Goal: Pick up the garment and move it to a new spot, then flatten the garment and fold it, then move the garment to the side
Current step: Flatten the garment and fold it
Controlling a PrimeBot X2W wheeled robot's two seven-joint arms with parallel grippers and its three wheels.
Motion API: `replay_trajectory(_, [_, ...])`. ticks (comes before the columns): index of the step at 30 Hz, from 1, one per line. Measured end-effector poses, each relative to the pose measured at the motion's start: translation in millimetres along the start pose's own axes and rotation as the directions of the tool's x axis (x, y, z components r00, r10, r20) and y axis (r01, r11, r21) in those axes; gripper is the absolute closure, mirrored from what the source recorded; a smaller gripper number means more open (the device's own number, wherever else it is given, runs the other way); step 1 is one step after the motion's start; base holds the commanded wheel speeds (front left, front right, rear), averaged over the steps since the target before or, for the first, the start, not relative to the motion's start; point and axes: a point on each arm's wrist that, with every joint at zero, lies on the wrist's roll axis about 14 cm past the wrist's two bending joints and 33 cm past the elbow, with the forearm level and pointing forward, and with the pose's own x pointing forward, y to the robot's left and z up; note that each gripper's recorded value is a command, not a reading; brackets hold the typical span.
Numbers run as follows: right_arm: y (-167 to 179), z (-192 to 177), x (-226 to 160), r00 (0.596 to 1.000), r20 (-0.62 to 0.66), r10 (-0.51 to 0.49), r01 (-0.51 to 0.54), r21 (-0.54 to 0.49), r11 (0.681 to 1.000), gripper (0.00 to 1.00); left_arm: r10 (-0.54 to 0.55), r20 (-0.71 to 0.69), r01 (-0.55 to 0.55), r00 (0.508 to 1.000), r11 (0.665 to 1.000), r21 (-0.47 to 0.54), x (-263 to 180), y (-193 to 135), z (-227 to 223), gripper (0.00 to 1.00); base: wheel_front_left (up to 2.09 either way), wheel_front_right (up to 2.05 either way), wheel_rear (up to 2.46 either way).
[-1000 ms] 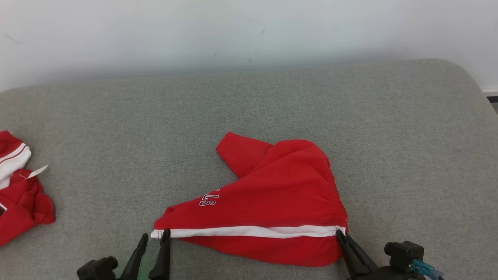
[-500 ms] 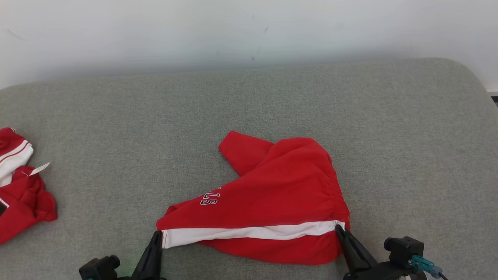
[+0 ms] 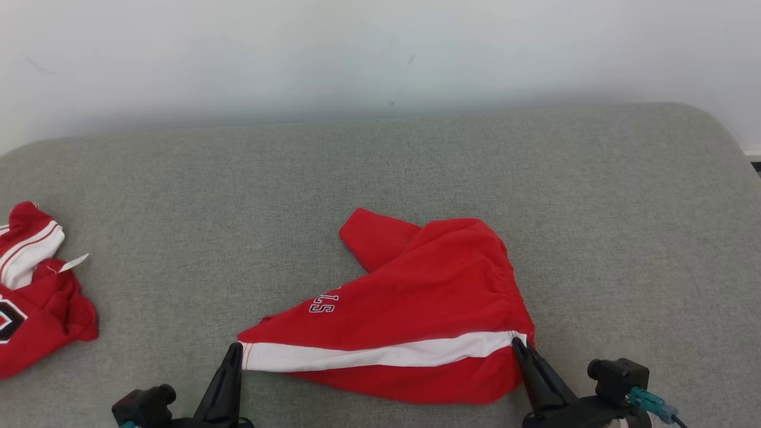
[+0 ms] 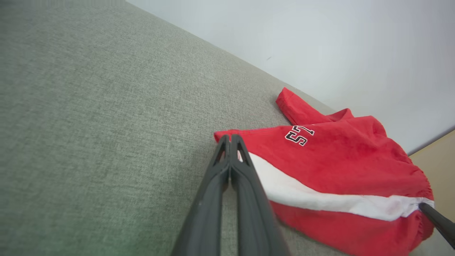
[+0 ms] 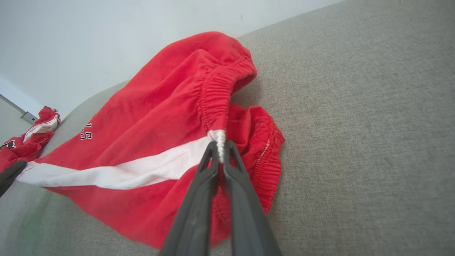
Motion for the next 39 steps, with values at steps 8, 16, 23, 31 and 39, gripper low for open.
replay_trajectory(8, [21, 44, 9, 0.989, 0.139, 0.053, -0.053, -0.002, 0.999, 1.0, -0.028, 0.111, 0.026, 0.993, 1.0, 0.018, -6, -10, 37, 1.0, 0.0, 0.0, 0.0])
replay_trajectory(16, [59, 131, 39, 0.925, 0.317, 0.212, -0.184, -0.115, 0.976, 1.0, -0.191, 0.221, 0.144, 0.956, 0.967, 0.21, 20, -31, 119, 1.0, 0.0, 0.0, 0.0])
replay_trajectory(23, [89, 208, 51, 0.844, 0.437, 0.312, -0.237, -0.218, 0.947, 1.0, -0.29, 0.305, 0.173, 0.907, 0.917, 0.36, 33, -52, 200, 1.0, 0.0, 0.0, 0.0])
replay_trajectory(31, [126, 264, 50, 0.773, 0.482, 0.413, -0.274, -0.334, 0.902, 1.0, -0.318, 0.366, 0.128, 0.875, 0.879, 0.459, 32, -65, 273, 1.0, 0.0, 0.0, 0.0])
replay_trajectory(39, [137, 260, 64, 0.789, 0.403, 0.464, -0.296, -0.411, 0.862, 1.0, -0.338, 0.361, 0.127, 0.869, 0.858, 0.497, 41, -77, 300, 1.0, 0.0, 0.0, 0.0])
